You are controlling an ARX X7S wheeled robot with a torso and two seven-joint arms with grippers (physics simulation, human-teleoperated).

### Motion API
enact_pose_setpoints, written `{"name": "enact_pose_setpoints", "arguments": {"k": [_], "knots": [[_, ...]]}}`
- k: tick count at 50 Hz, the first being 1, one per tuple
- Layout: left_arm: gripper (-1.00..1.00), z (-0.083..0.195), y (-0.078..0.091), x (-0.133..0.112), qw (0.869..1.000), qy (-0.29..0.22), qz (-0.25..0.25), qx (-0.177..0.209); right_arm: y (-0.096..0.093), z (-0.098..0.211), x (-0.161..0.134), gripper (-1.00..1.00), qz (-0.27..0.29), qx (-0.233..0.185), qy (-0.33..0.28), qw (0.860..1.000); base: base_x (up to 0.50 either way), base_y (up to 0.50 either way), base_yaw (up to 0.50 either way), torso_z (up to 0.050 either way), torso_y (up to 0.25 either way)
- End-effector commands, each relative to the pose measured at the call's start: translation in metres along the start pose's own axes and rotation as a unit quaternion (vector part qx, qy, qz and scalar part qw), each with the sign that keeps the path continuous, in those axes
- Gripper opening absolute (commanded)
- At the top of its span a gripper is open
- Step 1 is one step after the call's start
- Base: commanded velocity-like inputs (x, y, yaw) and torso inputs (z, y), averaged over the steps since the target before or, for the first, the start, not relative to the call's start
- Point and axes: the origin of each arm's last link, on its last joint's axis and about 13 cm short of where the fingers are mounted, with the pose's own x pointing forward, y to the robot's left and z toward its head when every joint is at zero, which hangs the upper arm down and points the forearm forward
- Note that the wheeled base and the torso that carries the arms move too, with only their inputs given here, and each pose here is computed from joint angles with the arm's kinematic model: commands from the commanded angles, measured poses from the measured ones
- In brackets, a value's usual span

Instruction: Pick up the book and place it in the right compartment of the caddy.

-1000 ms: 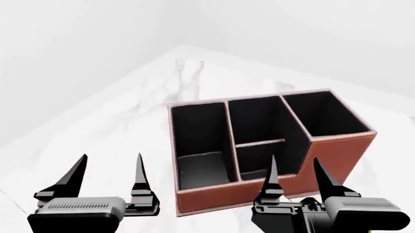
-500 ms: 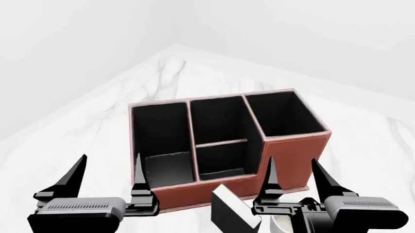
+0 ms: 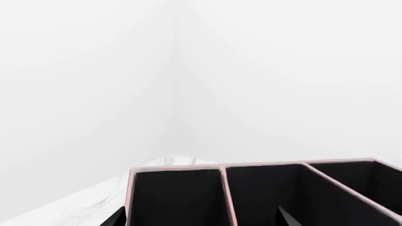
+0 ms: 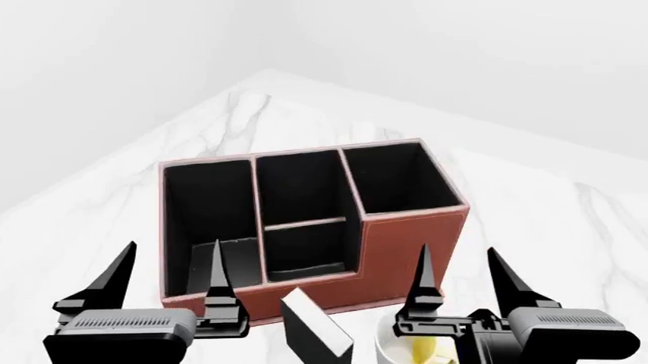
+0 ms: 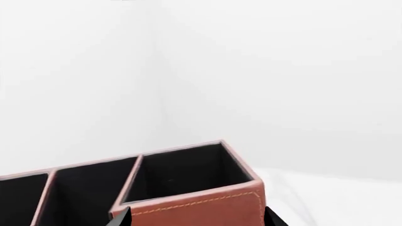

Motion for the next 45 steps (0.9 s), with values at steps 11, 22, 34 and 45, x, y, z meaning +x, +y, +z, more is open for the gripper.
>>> {"name": "enact_pose_setpoints", "arguments": {"k": [11,22,34,45], "knots": [[1.0,-0.001,0.0,0.001,1.0,0.005,-0.001,0.005,0.003,-0.003,0.004,1.0,0.095,0.022,0.025,0.995,0.0,0.0,0.0,0.0,0.0],[1.0,0.0,0.001,0.002,1.0,0.006,0.002,0.006,0.006,-0.005,-0.001,1.0,0.208,0.035,0.089,0.973,0.0,0.0,0.0,0.0,0.0],[1.0,-0.001,0.0,0.003,1.0,0.006,0.003,0.006,0.019,-0.008,0.003,1.0,0.257,0.028,0.13,0.957,0.0,0.0,0.0,0.0,0.0],[1.0,-0.001,0.001,0.002,1.0,0.006,0.003,0.005,0.029,-0.021,-0.002,1.0,0.292,0.026,0.164,0.942,0.0,0.0,0.0,0.0,0.0]]}}
